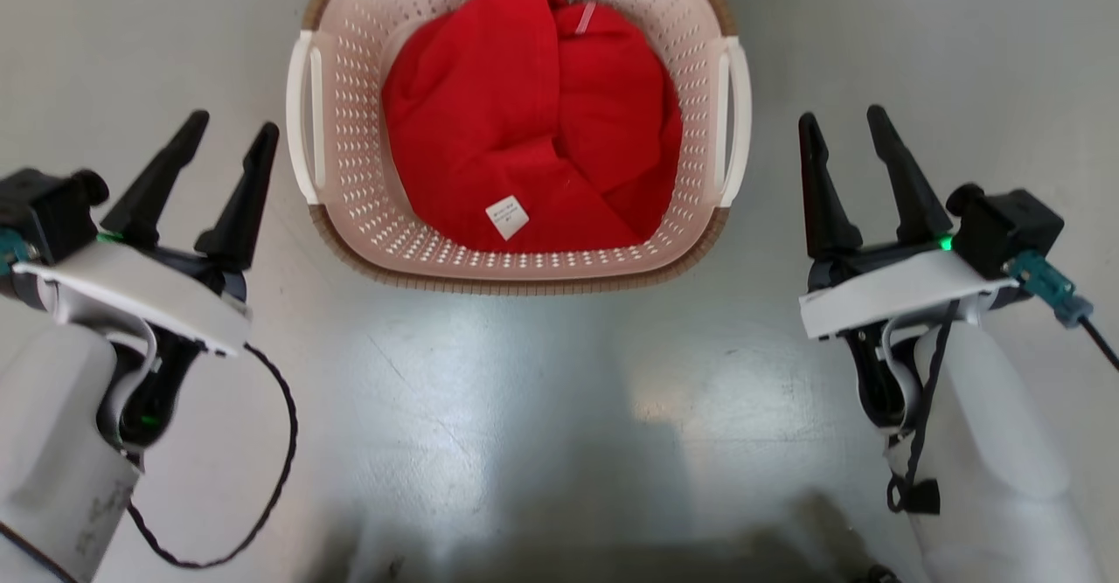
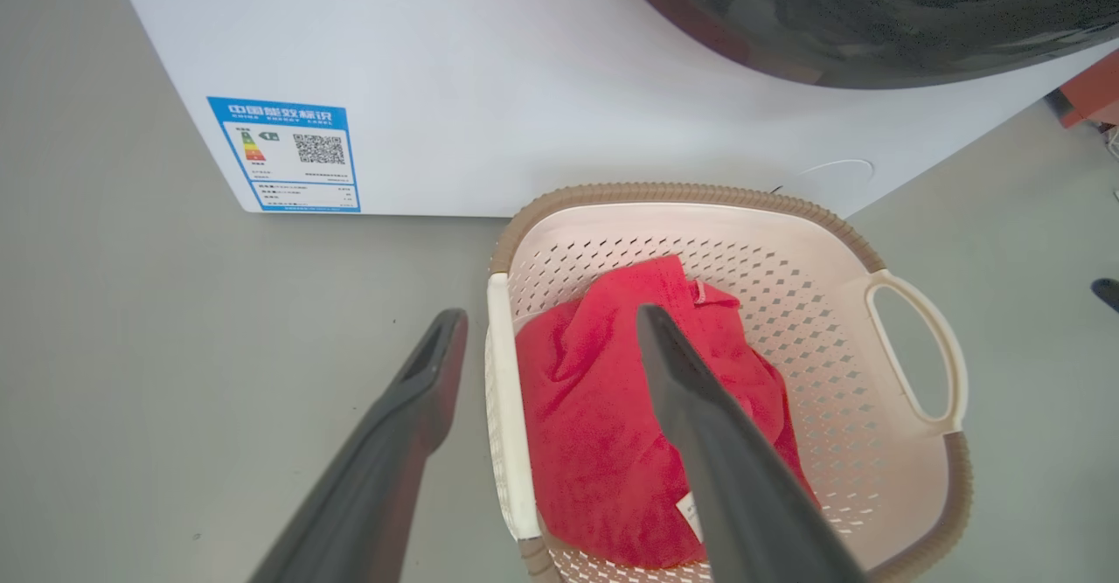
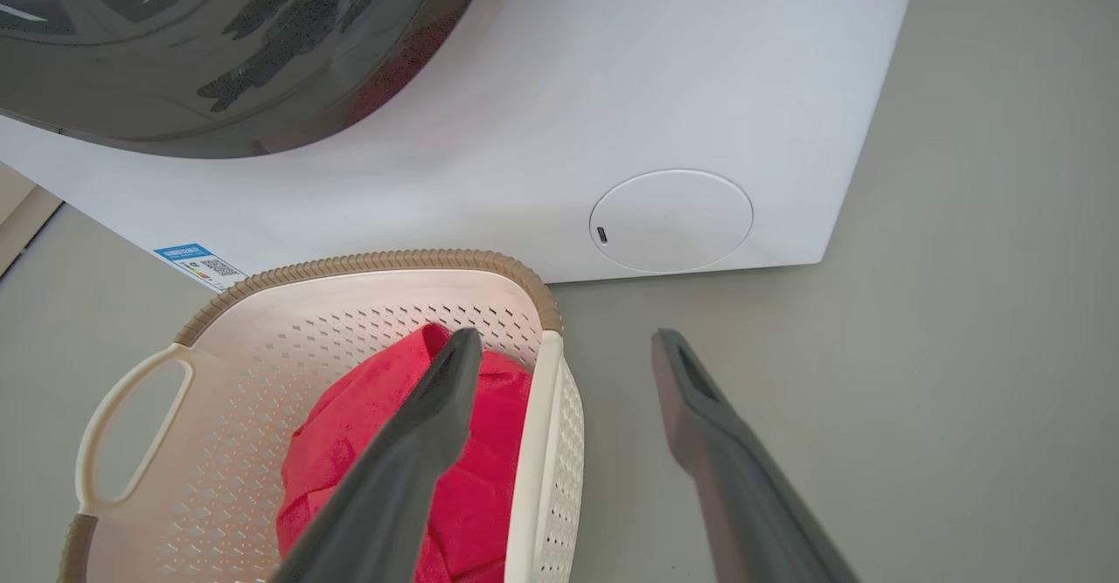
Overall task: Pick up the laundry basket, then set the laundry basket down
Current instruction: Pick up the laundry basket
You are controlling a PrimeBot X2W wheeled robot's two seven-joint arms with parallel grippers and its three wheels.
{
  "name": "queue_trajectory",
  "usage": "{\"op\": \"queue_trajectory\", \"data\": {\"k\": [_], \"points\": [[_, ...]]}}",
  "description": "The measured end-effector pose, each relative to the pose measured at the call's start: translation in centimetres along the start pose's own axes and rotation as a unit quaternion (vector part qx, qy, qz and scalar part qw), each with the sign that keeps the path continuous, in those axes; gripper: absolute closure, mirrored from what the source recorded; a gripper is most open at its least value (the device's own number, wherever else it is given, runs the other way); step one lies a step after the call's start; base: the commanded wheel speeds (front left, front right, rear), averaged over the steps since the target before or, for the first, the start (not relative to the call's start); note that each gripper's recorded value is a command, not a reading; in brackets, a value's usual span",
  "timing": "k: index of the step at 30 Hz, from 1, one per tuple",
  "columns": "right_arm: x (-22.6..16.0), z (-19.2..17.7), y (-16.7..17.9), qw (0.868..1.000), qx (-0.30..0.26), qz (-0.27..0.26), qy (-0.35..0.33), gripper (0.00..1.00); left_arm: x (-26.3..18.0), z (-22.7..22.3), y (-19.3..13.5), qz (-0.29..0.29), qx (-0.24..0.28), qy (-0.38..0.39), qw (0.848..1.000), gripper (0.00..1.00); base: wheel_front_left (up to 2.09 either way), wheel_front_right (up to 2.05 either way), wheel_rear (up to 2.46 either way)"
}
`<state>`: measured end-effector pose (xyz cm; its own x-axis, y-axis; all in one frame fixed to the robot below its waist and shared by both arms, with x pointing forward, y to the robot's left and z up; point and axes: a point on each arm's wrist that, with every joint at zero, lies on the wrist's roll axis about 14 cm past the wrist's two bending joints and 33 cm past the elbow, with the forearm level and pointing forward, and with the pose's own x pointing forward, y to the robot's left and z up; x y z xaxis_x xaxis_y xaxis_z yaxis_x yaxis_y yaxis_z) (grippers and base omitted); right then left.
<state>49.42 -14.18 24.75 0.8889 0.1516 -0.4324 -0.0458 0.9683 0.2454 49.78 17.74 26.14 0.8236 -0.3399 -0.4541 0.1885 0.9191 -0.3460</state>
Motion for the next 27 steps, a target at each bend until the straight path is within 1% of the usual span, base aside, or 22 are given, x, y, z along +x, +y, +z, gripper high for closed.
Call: {"op": "queue_trajectory", "data": {"k": [5, 13, 17, 23, 27], "points": [[1.5, -1.7, -0.3, 1.000, 0.002, 0.000, 0.019, 0.00, 1.3, -1.5, 1.2, 0.007, -0.004, 0.022, 1.000, 0.00, 0.00, 0.00, 0.00], [3.2, -4.4, -0.4, 0.999, 0.002, 0.004, 0.052, 0.00, 2.8, -4.7, 1.4, -0.001, -0.019, 0.069, 0.997, 0.00, 0.00, 0.00, 0.00], [4.0, -5.8, -0.6, 0.998, 0.007, 0.002, 0.068, 0.00, 3.9, -5.5, 1.9, 0.001, -0.026, 0.082, 0.996, 0.00, 0.00, 0.00, 0.00], [5.3, -6.5, -0.3, 0.997, 0.012, 0.011, 0.070, 0.00, 4.4, -7.7, 2.4, 0.005, -0.036, 0.116, 0.993, 0.00, 0.00, 0.00, 0.00], [6.2, -6.7, 0.0, 0.997, 0.014, 0.016, 0.068, 0.00, 5.0, -8.4, 2.2, -0.003, -0.037, 0.128, 0.991, 0.00, 0.00, 0.00, 0.00]]}}
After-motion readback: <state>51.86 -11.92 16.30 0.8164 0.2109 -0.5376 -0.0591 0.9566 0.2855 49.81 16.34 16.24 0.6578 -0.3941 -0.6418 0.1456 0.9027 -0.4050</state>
